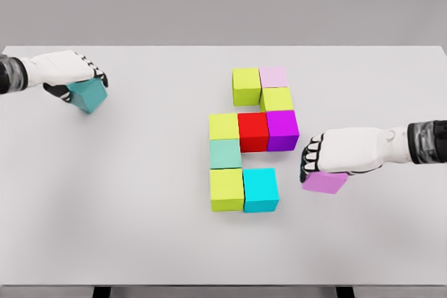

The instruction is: Assemble the squares on the desktop into the number 2

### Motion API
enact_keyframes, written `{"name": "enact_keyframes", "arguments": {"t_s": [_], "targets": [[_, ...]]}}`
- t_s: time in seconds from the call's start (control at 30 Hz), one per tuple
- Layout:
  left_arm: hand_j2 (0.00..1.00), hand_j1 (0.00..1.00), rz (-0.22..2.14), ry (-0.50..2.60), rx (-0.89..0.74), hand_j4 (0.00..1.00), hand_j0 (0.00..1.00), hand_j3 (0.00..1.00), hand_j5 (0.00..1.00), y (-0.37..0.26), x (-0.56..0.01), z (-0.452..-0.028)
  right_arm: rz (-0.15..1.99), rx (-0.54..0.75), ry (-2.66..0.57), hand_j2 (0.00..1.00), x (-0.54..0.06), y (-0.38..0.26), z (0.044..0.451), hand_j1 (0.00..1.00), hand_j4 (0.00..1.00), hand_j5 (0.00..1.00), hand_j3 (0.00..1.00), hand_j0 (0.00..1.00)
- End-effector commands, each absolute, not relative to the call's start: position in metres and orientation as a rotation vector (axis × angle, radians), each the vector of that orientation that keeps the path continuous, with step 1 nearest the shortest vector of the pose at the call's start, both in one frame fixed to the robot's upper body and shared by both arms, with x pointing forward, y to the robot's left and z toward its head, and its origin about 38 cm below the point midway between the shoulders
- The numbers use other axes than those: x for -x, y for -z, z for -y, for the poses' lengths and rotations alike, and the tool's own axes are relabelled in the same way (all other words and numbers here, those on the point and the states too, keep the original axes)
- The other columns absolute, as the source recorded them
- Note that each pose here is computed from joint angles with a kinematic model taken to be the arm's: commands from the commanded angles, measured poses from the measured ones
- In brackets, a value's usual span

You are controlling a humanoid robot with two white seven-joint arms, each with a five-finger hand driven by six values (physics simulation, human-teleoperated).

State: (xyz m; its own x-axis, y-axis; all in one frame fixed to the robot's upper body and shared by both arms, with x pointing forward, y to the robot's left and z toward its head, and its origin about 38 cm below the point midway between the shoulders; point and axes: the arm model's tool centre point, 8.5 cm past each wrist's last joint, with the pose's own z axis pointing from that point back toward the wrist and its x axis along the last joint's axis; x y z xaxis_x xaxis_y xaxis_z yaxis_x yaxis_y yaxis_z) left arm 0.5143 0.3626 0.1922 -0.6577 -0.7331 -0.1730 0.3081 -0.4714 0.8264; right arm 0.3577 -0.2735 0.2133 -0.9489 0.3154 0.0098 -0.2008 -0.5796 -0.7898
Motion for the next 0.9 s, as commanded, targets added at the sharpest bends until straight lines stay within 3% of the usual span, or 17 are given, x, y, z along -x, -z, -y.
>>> {"name": "enact_keyframes", "arguments": {"t_s": [0.0, 0.13, 0.37, 0.7, 0.87], "targets": [[0.69, 0.69, 1.075, 2.142, -0.685, 0.69, 0.69, 0.69, 0.69, -0.191, -0.516, -0.357, 1.256, 0.183, -2.548, 0.86, -0.358, -0.213, 0.272, 0.86, 0.86, 0.86, 0.86, 0.86], [0.69, 0.69, 1.113, 2.143, -0.675, 0.69, 0.69, 0.69, 0.69, -0.192, -0.522, -0.340, 1.255, 0.186, -2.546, 0.96, -0.358, -0.213, 0.273, 0.96, 0.96, 0.96, 0.96, 0.96], [0.70, 0.70, 1.161, 2.144, -0.669, 0.70, 0.70, 0.70, 0.70, -0.198, -0.533, -0.316, 1.222, 0.222, -2.532, 0.99, -0.357, -0.218, 0.289, 0.99, 0.99, 0.99, 0.99, 0.99], [0.70, 0.70, 1.242, 2.142, -0.649, 0.70, 0.70, 0.70, 0.70, -0.205, -0.545, -0.279, 1.290, 0.480, -2.303, 0.99, -0.371, -0.298, 0.353, 0.99, 0.99, 0.99, 0.99, 0.99], [0.70, 0.70, 1.277, 2.153, -0.634, 0.70, 0.70, 0.70, 0.70, -0.207, -0.547, -0.261, 1.277, 0.521, -2.269, 0.99, -0.366, -0.304, 0.368, 0.99, 0.99, 0.99, 0.99, 0.99]]}}
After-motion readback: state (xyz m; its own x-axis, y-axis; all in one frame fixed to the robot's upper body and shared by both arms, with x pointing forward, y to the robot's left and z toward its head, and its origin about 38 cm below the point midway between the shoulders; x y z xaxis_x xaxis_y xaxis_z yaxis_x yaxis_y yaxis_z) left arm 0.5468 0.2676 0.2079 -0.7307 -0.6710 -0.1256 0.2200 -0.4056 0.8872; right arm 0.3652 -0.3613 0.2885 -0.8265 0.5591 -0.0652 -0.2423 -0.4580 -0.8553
